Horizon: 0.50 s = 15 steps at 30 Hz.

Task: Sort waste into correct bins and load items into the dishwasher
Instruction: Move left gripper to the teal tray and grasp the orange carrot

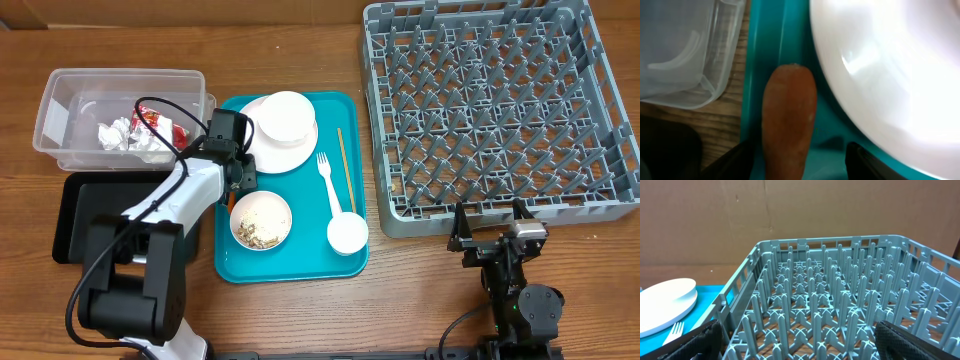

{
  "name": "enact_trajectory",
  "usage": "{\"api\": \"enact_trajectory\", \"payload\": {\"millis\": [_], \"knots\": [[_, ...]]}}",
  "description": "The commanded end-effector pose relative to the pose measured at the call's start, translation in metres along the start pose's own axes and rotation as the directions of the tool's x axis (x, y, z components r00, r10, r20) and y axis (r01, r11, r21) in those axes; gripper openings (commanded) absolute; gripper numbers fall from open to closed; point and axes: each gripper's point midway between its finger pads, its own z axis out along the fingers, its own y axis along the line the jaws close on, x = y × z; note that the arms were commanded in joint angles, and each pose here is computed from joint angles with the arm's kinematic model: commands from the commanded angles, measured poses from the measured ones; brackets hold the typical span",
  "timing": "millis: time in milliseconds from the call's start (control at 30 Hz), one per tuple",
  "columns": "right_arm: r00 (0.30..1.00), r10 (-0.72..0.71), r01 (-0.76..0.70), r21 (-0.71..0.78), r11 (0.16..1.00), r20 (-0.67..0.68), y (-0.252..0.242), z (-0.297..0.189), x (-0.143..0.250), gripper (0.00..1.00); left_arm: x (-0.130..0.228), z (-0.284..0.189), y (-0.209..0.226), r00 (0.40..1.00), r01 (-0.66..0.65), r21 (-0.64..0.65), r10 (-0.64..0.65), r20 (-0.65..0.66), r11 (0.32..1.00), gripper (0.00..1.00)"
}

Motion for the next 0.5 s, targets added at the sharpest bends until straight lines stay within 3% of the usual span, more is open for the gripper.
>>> {"api": "enact_trajectory", "payload": {"millis": [0, 67, 100, 200, 467], "knots": [[1.0, -0.001, 0.001, 0.002, 1.0, 0.009, -0.0008, 0.0, 0.0006, 1.0, 0.0073, 0.0079, 0.0044, 0.999, -0.022, -0.028, 0.021, -0.025, 0.999, 0.66], [1.0, -0.001, 0.001, 0.002, 1.0, 0.009, -0.0008, 0.0, 0.0006, 1.0, 0.0073, 0.0079, 0.0045, 0.999, -0.022, -0.029, 0.021, -0.025, 0.999, 0.68], [1.0, -0.001, 0.001, 0.002, 1.0, 0.009, -0.0008, 0.0, 0.0006, 1.0, 0.0072, 0.0079, 0.0045, 0.999, -0.022, -0.029, 0.022, -0.025, 0.999, 0.77], [1.0, -0.001, 0.001, 0.002, 1.0, 0.009, -0.0008, 0.0, 0.0006, 1.0, 0.0063, 0.0079, 0.0039, 1.0, -0.021, -0.026, 0.02, -0.021, 0.999, 0.76], [1.0, -0.001, 0.001, 0.002, 1.0, 0.009, -0.0008, 0.0, 0.0006, 1.0, 0.0098, 0.0078, 0.0059, 0.999, -0.024, -0.035, 0.023, -0.035, 0.999, 0.47]]}}
